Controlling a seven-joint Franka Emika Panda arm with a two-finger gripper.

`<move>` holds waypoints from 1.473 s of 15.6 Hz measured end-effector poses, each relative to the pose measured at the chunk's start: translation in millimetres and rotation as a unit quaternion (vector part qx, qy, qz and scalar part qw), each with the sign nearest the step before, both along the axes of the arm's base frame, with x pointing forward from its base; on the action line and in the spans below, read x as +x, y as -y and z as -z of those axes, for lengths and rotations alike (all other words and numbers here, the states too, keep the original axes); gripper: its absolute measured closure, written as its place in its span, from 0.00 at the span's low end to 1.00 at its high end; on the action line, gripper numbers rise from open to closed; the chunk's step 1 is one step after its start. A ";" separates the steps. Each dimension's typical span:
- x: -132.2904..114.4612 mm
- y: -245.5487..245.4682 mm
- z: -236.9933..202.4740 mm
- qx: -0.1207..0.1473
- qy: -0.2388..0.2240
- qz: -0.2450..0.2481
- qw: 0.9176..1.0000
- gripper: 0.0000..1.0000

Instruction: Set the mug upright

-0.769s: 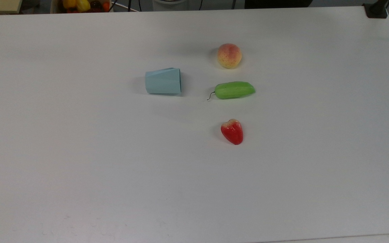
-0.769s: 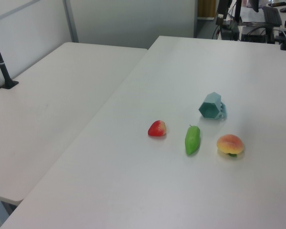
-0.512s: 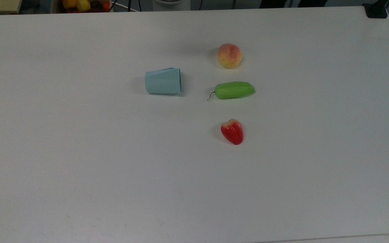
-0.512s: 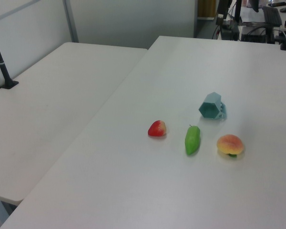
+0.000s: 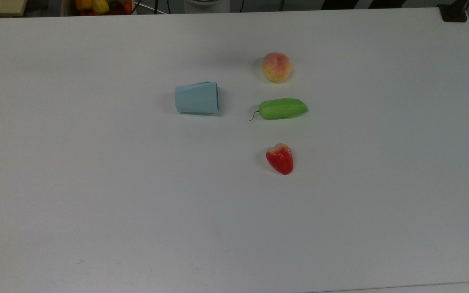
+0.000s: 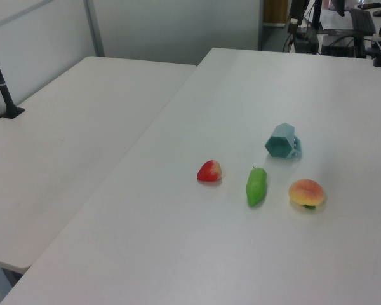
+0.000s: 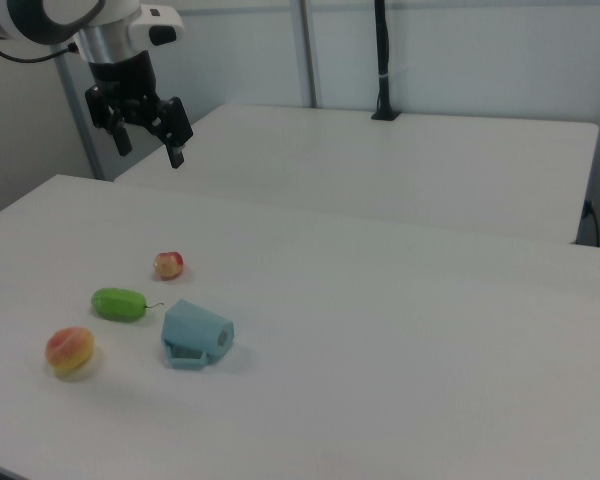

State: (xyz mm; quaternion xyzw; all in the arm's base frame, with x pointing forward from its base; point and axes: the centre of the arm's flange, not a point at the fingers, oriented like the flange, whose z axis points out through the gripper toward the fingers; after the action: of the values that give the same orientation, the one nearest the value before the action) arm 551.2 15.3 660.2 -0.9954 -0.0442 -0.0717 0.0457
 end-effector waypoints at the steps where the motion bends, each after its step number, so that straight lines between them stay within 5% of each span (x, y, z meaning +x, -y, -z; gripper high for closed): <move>1: 0.0 0.2 0.0 0.000 0.000 0.000 1.000 0.00; 13: -1.3 -21.0 14.1 -0.004 -0.019 -0.003 1.000 0.00; 23: 8.5 -89.1 99.4 -0.108 -0.067 0.057 0.990 0.00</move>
State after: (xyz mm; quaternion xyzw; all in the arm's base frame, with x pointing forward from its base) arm 559.6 104.3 560.8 -0.9980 0.0083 -0.0026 -0.0632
